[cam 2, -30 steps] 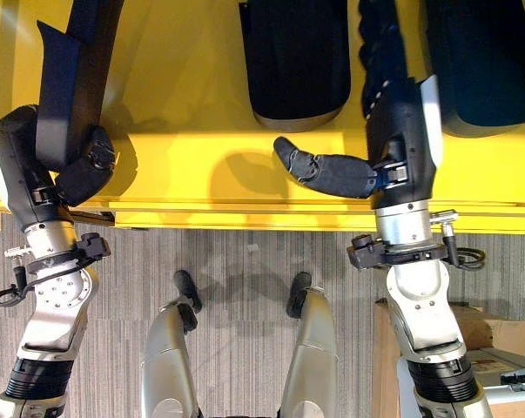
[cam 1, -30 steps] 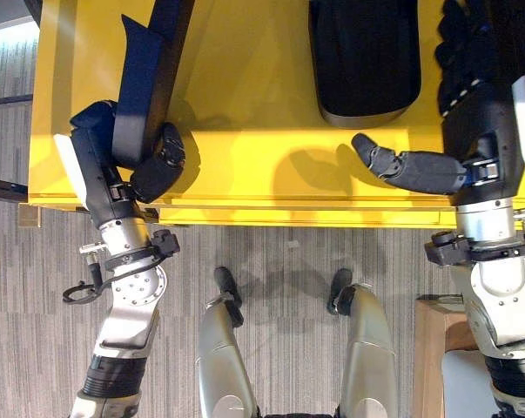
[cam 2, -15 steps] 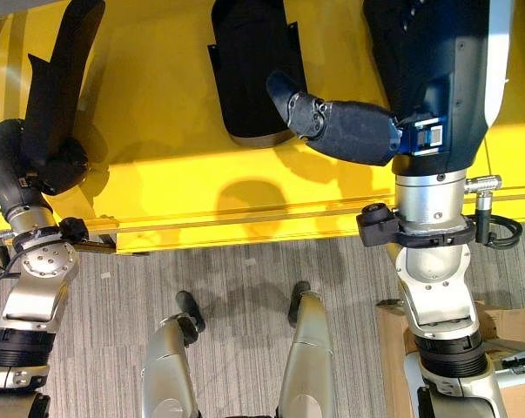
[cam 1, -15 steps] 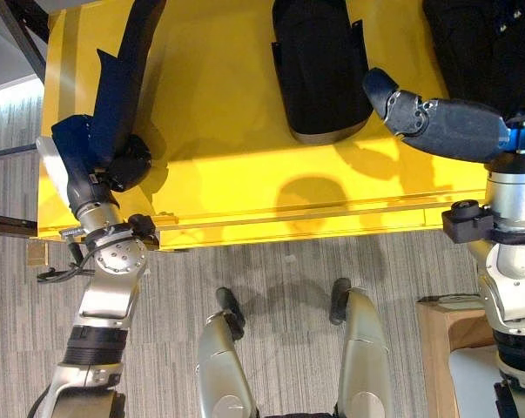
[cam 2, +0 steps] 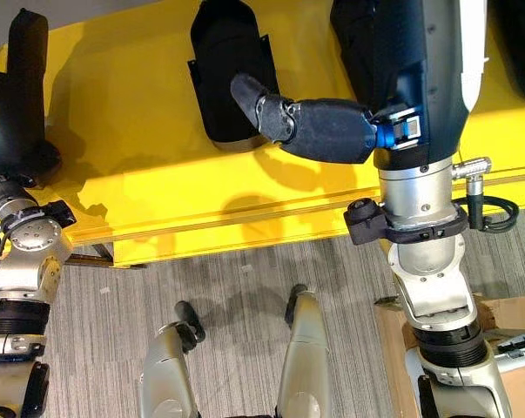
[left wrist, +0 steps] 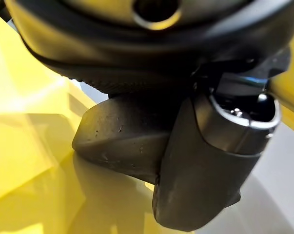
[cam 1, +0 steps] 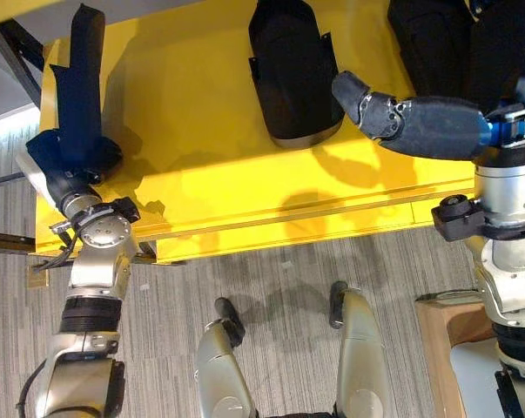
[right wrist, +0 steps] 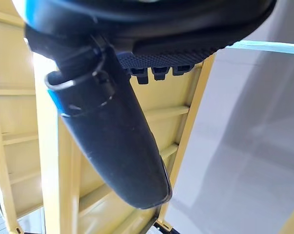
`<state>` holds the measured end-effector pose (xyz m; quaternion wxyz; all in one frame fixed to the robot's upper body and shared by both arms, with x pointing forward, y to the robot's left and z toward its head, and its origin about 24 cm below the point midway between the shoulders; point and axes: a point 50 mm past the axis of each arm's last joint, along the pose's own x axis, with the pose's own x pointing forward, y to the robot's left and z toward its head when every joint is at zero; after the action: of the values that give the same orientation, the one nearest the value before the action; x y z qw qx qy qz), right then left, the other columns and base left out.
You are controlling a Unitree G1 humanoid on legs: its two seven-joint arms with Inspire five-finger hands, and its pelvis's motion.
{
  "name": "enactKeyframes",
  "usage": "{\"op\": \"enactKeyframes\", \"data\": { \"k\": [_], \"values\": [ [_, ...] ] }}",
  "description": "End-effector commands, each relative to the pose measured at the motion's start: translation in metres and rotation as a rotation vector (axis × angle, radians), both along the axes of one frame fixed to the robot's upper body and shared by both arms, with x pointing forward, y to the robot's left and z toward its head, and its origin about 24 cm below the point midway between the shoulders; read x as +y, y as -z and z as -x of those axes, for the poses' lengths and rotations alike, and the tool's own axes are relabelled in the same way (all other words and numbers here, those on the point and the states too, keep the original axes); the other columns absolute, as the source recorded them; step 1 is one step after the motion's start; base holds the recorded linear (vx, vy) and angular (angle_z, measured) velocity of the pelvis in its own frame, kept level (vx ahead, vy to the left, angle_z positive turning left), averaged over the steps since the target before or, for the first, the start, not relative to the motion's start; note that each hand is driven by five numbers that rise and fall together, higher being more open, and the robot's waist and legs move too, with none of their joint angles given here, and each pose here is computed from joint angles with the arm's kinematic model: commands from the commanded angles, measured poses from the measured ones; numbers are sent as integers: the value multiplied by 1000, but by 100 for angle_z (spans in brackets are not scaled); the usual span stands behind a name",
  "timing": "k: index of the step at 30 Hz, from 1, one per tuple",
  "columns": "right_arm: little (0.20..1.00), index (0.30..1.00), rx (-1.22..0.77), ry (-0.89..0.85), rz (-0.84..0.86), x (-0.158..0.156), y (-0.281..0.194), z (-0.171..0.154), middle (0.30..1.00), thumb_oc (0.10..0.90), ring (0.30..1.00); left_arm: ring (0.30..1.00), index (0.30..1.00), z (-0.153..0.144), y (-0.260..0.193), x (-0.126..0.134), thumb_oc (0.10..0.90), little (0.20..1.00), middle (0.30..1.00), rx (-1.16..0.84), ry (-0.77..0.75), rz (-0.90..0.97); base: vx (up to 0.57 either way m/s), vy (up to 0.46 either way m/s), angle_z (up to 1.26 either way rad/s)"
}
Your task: Move parts from the plastic box to the shelf.
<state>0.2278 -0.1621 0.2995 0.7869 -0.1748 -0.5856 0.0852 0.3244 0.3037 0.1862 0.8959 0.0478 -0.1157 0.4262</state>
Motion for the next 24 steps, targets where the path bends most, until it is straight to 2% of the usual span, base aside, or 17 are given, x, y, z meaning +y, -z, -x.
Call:
{"op": "enactKeyframes", "data": {
  "k": [1,14,24],
  "values": [
    [1000,1000,-268,-148,-29,14,-38,37,1000,900,1000,300,300,7,-55,17,400,300,300,-203,-63,-46,0,0,0],
    [1000,1000,-258,-140,-43,12,-39,34,1000,900,1000,300,300,-4,-51,21,400,300,300,-119,-66,-4,8,-13,-4],
    [1000,1000,-261,-132,-82,16,-34,34,1000,900,1000,300,300,-11,-25,-1,400,300,300,-59,65,91,-13,-47,-1]
  ]
}}
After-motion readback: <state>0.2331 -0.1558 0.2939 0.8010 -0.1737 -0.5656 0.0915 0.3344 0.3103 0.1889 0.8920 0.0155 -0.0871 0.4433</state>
